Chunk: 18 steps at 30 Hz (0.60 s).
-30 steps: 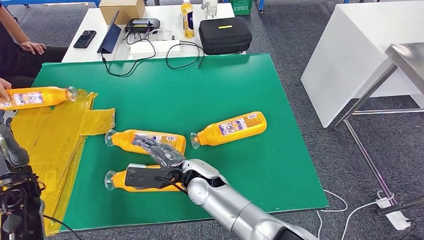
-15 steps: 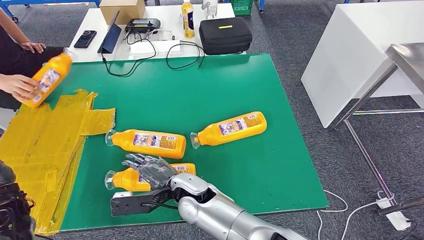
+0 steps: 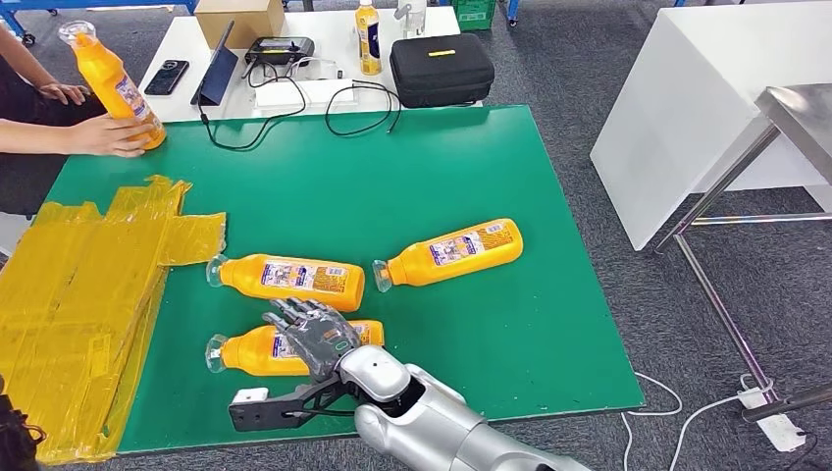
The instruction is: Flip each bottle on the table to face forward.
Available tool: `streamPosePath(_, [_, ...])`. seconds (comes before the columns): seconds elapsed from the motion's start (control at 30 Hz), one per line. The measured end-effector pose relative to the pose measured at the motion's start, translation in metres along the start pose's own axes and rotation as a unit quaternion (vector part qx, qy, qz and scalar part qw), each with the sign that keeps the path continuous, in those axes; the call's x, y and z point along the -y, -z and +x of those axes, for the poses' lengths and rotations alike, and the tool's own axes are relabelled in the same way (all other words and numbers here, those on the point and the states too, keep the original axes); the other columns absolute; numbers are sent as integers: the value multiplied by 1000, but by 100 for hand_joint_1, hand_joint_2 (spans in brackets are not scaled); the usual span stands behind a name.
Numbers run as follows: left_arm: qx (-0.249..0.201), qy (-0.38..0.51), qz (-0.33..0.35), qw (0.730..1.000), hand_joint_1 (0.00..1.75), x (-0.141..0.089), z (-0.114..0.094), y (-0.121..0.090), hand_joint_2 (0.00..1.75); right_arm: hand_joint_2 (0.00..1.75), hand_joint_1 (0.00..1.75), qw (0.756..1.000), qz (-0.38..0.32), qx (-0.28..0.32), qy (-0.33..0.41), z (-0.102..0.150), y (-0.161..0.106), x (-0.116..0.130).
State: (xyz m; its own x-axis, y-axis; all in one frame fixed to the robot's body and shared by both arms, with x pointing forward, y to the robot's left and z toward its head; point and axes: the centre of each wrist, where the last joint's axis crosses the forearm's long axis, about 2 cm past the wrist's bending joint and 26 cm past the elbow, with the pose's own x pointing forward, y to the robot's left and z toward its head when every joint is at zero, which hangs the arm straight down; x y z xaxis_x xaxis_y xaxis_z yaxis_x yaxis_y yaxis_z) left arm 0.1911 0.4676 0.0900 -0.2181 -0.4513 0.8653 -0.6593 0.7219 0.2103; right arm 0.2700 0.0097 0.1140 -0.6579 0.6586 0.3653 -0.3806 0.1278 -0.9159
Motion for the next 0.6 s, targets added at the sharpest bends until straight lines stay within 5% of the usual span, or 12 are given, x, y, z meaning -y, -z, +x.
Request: streamPosePath(0.6, [-13,2,7,1000,0,-8,-4,-9,0,175,0,995,65,-69,-31,-25,-8,-18])
